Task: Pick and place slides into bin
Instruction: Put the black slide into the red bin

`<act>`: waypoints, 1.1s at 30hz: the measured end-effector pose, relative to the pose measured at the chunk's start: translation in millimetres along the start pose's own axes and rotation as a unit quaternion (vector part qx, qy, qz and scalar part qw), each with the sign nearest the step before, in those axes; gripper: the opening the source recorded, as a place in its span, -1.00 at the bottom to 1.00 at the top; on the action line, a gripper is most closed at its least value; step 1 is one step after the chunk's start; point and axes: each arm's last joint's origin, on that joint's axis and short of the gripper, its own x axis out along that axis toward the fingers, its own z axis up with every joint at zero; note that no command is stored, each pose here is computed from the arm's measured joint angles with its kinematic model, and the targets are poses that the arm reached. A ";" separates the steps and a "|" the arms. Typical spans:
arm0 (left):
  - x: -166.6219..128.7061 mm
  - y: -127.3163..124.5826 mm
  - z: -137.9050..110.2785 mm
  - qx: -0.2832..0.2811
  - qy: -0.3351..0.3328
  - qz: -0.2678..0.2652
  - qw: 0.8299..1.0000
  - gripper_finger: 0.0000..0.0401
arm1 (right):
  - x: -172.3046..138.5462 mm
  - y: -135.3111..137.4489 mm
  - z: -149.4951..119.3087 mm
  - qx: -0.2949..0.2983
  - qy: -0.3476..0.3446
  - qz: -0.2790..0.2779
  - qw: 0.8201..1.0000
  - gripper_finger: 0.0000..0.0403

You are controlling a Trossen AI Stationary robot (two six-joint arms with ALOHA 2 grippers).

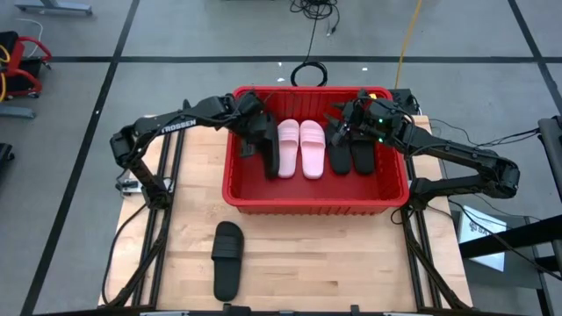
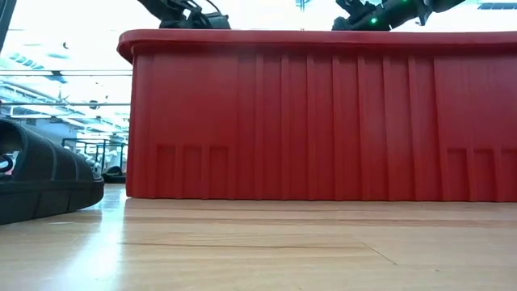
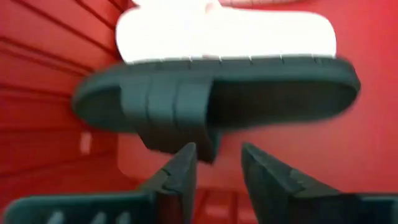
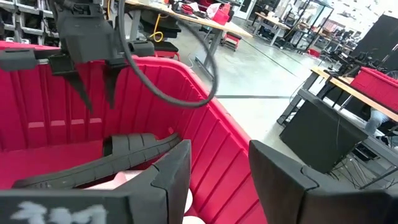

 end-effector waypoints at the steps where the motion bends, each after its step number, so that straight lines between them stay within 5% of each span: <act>1: 0.8 0.2 1.9 0.000 -0.011 0.005 1.000 -0.33 | 0.0 0.0 0.0 0.000 0.000 0.000 1.000 -0.25; 11: 11.8 -5.3 8.4 -0.004 -0.041 0.056 0.998 0.03 | 0.0 0.9 -2.8 0.001 0.014 0.005 1.000 -0.25; 18: 37.5 -27.2 4.7 0.061 -0.035 0.080 0.994 0.01 | 0.0 0.9 -2.8 -0.004 0.014 0.005 1.000 -0.25; 33: 55.2 -31.5 -3.6 0.055 -0.048 0.141 0.987 -0.05 | 0.0 0.9 -2.8 -0.004 0.014 0.005 1.000 -0.25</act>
